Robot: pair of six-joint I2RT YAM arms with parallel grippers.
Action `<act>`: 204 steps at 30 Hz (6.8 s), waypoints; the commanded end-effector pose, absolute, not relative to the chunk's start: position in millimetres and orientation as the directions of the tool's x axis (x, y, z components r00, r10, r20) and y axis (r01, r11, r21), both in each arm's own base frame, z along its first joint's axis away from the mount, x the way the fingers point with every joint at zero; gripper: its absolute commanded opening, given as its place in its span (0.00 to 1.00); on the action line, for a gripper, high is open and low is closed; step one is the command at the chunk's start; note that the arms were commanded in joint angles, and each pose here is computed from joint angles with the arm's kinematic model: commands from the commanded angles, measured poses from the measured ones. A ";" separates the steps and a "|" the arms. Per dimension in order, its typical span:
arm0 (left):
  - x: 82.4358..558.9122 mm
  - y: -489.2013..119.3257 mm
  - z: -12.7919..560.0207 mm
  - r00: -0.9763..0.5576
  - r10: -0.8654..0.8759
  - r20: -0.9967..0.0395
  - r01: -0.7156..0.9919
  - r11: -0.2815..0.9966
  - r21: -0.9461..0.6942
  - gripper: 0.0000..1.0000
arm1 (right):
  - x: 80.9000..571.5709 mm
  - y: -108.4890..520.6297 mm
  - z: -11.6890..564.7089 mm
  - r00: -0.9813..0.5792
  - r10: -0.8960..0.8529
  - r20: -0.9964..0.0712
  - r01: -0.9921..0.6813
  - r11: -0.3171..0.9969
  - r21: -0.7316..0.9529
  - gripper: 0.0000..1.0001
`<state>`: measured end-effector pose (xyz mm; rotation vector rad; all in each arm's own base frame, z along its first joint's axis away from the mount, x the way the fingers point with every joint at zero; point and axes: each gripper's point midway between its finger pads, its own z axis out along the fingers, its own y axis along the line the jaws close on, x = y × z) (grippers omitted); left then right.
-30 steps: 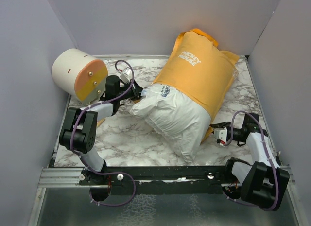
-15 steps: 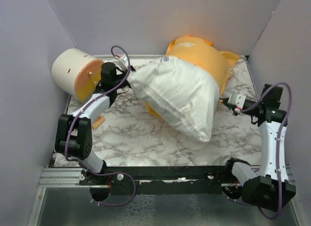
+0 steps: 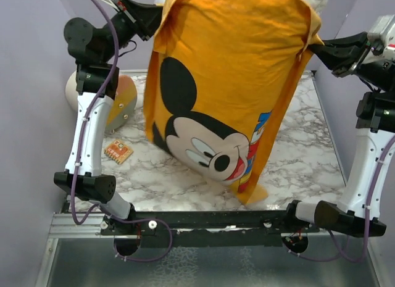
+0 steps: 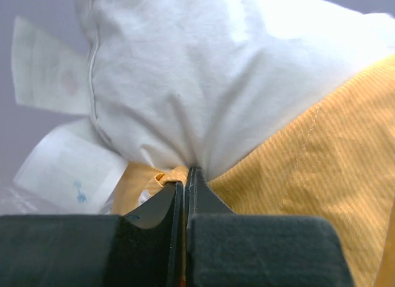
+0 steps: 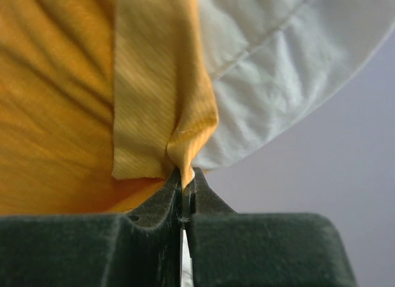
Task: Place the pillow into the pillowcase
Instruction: Stuff the pillow into the pillowcase.
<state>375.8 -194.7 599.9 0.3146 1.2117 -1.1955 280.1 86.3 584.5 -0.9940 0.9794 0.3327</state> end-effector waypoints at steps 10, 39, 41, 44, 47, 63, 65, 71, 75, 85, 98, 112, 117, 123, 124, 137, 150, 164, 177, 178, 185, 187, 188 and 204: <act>321.6 -323.5 618.0 -0.155 -0.434 -0.887 0.962 0.138 -0.235 0.00 | 361.1 55.9 590.8 0.357 -0.065 -0.932 -0.642 0.708 -0.295 0.00; 405.9 -273.7 641.1 -0.100 -0.563 -0.820 0.917 0.267 -0.295 0.00 | 294.2 203.1 604.5 0.518 -0.076 -0.852 -0.693 0.547 -0.470 0.00; 346.9 -341.3 621.9 -0.128 -0.428 -0.895 0.959 0.177 -0.222 0.00 | 330.6 122.9 618.1 0.484 -0.077 -0.872 -0.649 0.637 -0.416 0.00; 271.4 -381.2 608.1 -0.077 -0.399 -0.914 0.989 0.087 -0.122 0.00 | 346.3 74.5 612.2 0.423 -0.056 -0.905 -0.688 0.629 -0.361 0.00; 335.3 -275.2 632.7 0.061 -0.538 -0.841 0.900 0.393 -0.186 0.00 | 291.5 138.6 596.4 0.444 -0.004 -0.896 -0.816 0.410 -0.406 0.00; 371.0 -289.3 584.1 -0.125 -0.467 -0.875 0.916 0.285 -0.283 0.00 | 270.5 173.7 518.4 0.368 -0.098 -0.925 -0.887 0.261 -0.381 0.66; 370.4 -286.1 584.4 -0.128 -0.470 -0.874 0.913 0.288 -0.288 0.00 | 256.2 177.4 502.1 0.366 -0.089 -0.927 -0.907 0.190 -0.376 0.85; 366.0 -287.1 592.1 -0.156 -0.501 -0.851 0.921 0.237 -0.308 0.00 | 310.1 197.2 442.4 0.259 -0.235 -0.937 -0.899 0.295 -0.323 0.97; 365.0 -289.1 589.5 -0.182 -0.505 -0.844 0.922 0.211 -0.326 0.00 | 324.6 194.9 426.1 0.252 -0.269 -0.930 -0.889 0.315 -0.332 0.98; 353.9 -291.7 584.3 -0.222 -0.481 -0.848 0.928 0.163 -0.335 0.00 | 415.5 76.7 439.0 -0.018 0.018 -1.000 -0.755 0.655 0.025 1.00; 346.6 -337.5 591.6 -0.278 -0.472 -0.836 0.936 0.061 -0.346 0.00 | 356.4 205.4 361.4 -0.206 0.029 -0.978 -0.959 0.192 0.208 0.85; 274.3 -444.3 639.6 -0.379 -0.579 -0.722 0.925 -0.212 -0.315 0.00 | 333.9 84.6 545.1 0.280 -0.002 -0.960 -0.678 0.708 -0.199 0.01; 280.9 -443.8 640.1 -0.363 -0.597 -0.716 0.929 -0.175 -0.325 0.00 | 289.6 139.8 480.9 0.194 0.000 -0.981 -0.897 0.405 -0.177 0.01; 292.5 -466.5 569.6 -0.454 -0.393 -0.799 0.890 -0.156 -0.429 0.00 | 281.0 190.3 324.0 0.092 -0.272 -0.958 -0.945 0.280 -0.170 0.01; 290.2 -469.3 554.6 -0.478 -0.348 -0.806 0.878 -0.157 -0.453 0.00 | 277.9 188.6 303.6 0.064 -0.306 -0.950 -0.954 0.260 -0.148 0.01; 251.5 -369.3 387.3 -0.486 -0.137 -0.863 0.807 0.309 -0.504 0.00 | 202.3 250.3 222.6 0.018 -0.476 -0.880 -0.997 -0.077 0.021 0.32; 253.4 -228.4 265.2 -0.497 -0.172 -0.850 0.516 0.729 -0.449 0.00 | 144.3 258.0 406.3 0.382 -0.248 -0.890 -0.909 -0.278 -0.312 0.99; 283.9 -230.5 358.9 -0.249 -0.090 -0.964 0.626 0.744 -0.231 0.00 | 339.8 314.5 380.0 0.411 -0.467 -0.783 -0.860 0.087 -0.504 0.69; 288.2 -236.8 397.4 -0.048 0.078 -0.996 0.724 0.689 0.019 0.00 | 300.9 336.1 394.4 0.661 -0.248 -0.709 -0.750 -0.180 -0.636 1.00; 286.9 -235.5 400.5 -0.036 0.077 -0.996 0.724 0.689 0.027 0.00 | 298.3 338.8 396.2 0.659 -0.234 -0.715 -0.752 -0.191 -0.631 1.00; 280.1 -233.7 415.0 0.018 0.066 -0.998 0.735 0.675 0.058 0.00 | 304.2 359.5 380.9 0.632 -0.287 -0.720 -0.775 -0.193 -0.602 1.00; 279.7 -234.1 417.2 0.023 0.065 -0.998 0.737 0.673 0.061 0.00 | 315.3 362.0 365.4 0.617 -0.337 -0.711 -0.784 -0.189 -0.591 1.00; 279.4 -233.9 418.4 0.024 0.064 -0.998 0.737 0.673 0.061 0.00 | 320.1 362.3 359.2 0.611 -0.361 -0.704 -0.787 -0.186 -0.588 1.00; 256.5 -228.9 426.3 0.011 -0.010 -1.000 0.760 0.650 0.002 0.12 | 314.8 385.6 335.2 0.590 -0.362 -0.722 -0.806 -0.208 -0.555 0.19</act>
